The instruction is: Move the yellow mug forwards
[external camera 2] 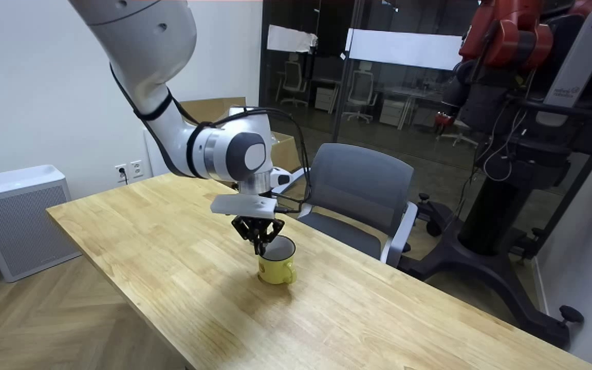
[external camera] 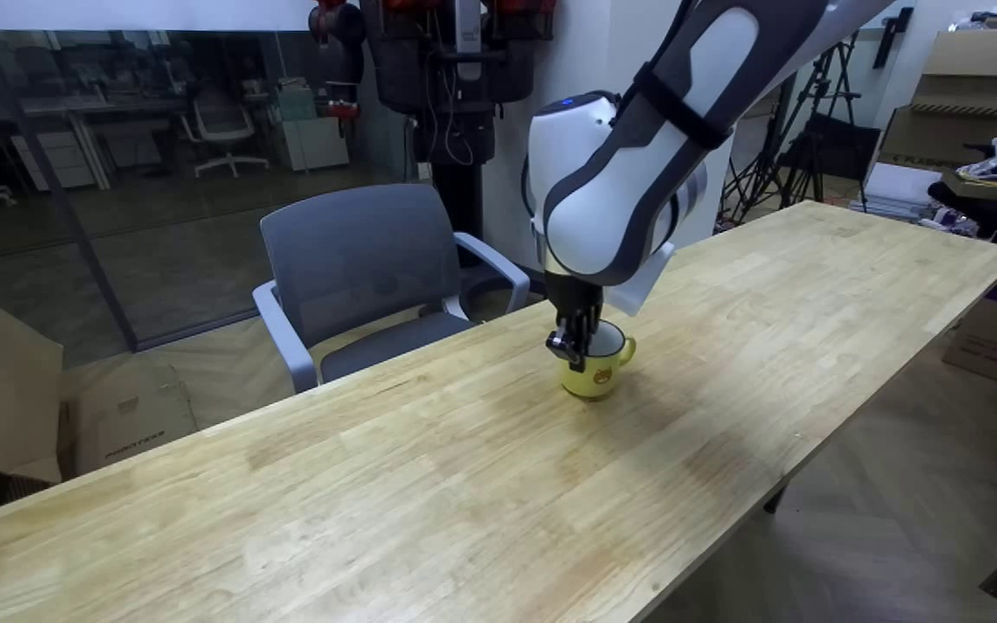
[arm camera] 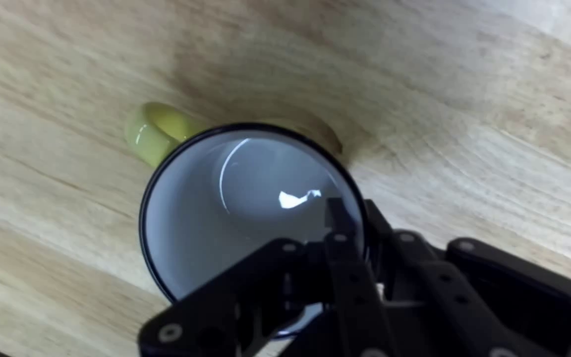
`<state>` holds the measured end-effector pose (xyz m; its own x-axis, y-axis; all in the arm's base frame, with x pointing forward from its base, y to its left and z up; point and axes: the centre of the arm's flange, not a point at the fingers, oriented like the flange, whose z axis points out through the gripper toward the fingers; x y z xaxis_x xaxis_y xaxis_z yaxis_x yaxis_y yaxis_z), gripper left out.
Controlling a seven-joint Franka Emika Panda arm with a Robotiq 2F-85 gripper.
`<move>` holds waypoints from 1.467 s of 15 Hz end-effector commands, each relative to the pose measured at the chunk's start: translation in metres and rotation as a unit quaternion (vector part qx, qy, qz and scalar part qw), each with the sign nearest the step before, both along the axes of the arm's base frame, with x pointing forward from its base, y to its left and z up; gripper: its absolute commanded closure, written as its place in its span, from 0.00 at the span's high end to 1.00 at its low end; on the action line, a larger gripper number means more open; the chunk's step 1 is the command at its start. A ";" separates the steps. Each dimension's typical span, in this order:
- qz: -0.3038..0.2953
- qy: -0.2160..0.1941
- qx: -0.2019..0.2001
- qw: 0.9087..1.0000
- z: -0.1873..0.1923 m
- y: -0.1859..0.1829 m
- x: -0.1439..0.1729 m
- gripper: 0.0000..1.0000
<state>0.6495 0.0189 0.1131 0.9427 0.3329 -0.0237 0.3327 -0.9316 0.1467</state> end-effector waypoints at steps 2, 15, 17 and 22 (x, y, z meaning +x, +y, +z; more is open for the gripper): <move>-0.101 0.047 -0.039 0.993 0.009 0.003 -0.058 0.03; -0.074 0.097 0.057 0.991 0.016 0.008 -0.089 0.36; -0.075 0.099 0.062 0.990 0.017 0.008 -0.091 0.49; -0.083 0.088 0.053 0.991 0.029 0.007 -0.093 0.83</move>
<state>0.5665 0.0274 0.1204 0.9624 0.2012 -0.1827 0.2021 -0.9793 -0.0140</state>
